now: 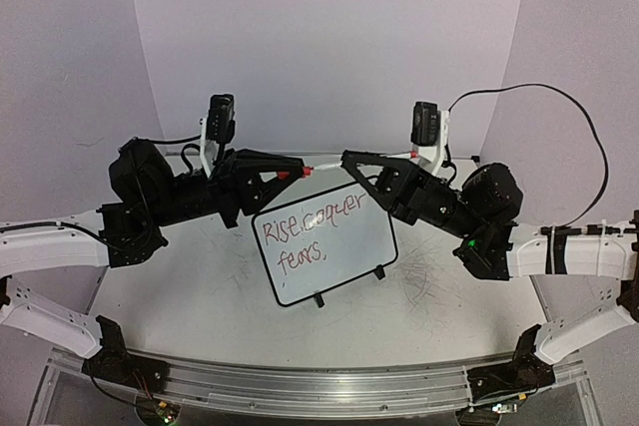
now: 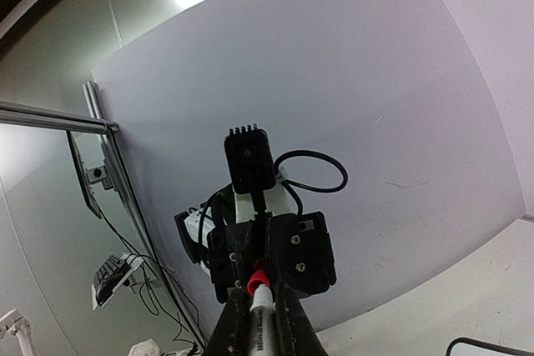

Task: Write a sentence on the whiteboard
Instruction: Insert the pen cap into the whiteboard marker.

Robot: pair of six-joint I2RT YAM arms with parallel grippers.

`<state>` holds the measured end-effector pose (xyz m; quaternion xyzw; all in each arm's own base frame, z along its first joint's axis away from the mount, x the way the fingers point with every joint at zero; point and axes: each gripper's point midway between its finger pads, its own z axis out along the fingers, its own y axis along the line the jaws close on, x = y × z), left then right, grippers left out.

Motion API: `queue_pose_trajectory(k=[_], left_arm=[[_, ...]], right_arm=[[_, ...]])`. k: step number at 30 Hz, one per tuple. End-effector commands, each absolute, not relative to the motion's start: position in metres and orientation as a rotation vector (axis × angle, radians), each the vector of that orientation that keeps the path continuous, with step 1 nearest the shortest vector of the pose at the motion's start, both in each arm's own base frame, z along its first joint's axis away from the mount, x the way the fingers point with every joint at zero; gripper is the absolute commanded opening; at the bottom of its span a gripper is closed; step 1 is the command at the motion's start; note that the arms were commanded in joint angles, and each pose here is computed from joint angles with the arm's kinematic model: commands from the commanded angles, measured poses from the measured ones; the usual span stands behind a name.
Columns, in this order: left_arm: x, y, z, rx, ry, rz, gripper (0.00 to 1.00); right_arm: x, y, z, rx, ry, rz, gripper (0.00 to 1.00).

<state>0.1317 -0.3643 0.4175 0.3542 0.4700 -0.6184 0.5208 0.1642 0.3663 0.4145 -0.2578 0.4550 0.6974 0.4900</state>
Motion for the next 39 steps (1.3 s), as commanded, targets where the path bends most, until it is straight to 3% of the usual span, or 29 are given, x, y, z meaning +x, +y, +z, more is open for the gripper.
queue_pose_trajectory(k=[1, 18, 31, 39], left_arm=[[0.127, -0.361, 0.429, 0.848, 1.068, -1.492, 0.0], [0.139, -0.37, 0.414, 0.838, 1.106, -1.435, 0.0], [0.138, -0.398, 0.356, 1.038, 1.163, -1.364, 0.0], [0.135, -0.395, 0.35, 1.037, 1.197, -1.401, 0.0]], right_arm=[[0.157, 0.364, 0.435, -0.625, 1.023, 1.717, 0.0], [0.164, 0.416, 0.417, -0.585, 1.14, 1.823, 0.0], [0.115, 0.507, 0.364, -0.926, 1.516, 2.034, 0.0], [0.081, 0.509, 0.323, -1.211, 1.566, 1.948, 0.0]])
